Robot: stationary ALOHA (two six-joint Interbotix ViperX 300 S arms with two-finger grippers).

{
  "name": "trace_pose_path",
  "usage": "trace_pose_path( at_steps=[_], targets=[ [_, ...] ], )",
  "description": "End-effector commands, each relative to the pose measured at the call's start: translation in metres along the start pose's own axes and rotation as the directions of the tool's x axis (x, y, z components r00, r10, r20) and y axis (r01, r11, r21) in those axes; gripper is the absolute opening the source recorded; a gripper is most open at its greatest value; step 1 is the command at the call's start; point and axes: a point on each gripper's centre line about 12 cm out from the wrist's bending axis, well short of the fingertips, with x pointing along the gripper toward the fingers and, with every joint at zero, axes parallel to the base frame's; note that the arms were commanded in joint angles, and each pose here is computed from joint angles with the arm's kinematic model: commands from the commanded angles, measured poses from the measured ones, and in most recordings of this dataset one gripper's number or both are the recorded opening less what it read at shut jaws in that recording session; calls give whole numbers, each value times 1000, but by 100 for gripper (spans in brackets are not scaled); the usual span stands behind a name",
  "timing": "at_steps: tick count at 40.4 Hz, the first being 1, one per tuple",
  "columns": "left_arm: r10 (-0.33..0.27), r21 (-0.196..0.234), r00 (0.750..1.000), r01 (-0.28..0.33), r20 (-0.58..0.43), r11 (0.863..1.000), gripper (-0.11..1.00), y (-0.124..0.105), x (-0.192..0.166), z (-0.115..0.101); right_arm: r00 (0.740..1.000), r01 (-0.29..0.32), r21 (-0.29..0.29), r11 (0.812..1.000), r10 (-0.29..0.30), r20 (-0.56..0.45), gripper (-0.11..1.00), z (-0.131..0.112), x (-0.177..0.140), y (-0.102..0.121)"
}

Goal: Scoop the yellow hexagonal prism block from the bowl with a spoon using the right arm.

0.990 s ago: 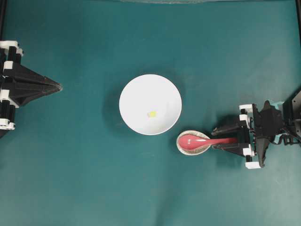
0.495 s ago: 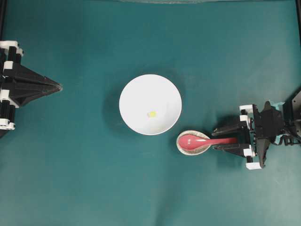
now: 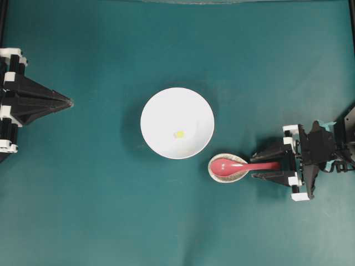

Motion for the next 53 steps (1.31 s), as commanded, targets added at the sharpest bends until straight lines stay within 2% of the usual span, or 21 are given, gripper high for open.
trace_pose_path(
  at_steps=[1,15,46,53],
  targets=[
    [1,0,1000,-1,17,1000,0,0,3,7,1000,-6,3,1000,6,20,49,3,0,2],
    [1,0,1000,-1,15,1000,0,0,3,7,1000,-5,2,1000,5,23,35,4,0,2],
    [1,0,1000,-1,21,1000,0,0,3,8,999,-10,-3,1000,10,40,35,9,0,3],
    [1,0,1000,-1,20,1000,0,0,3,7,998,-15,5,1000,15,60,26,14,-1,4]
  ],
)
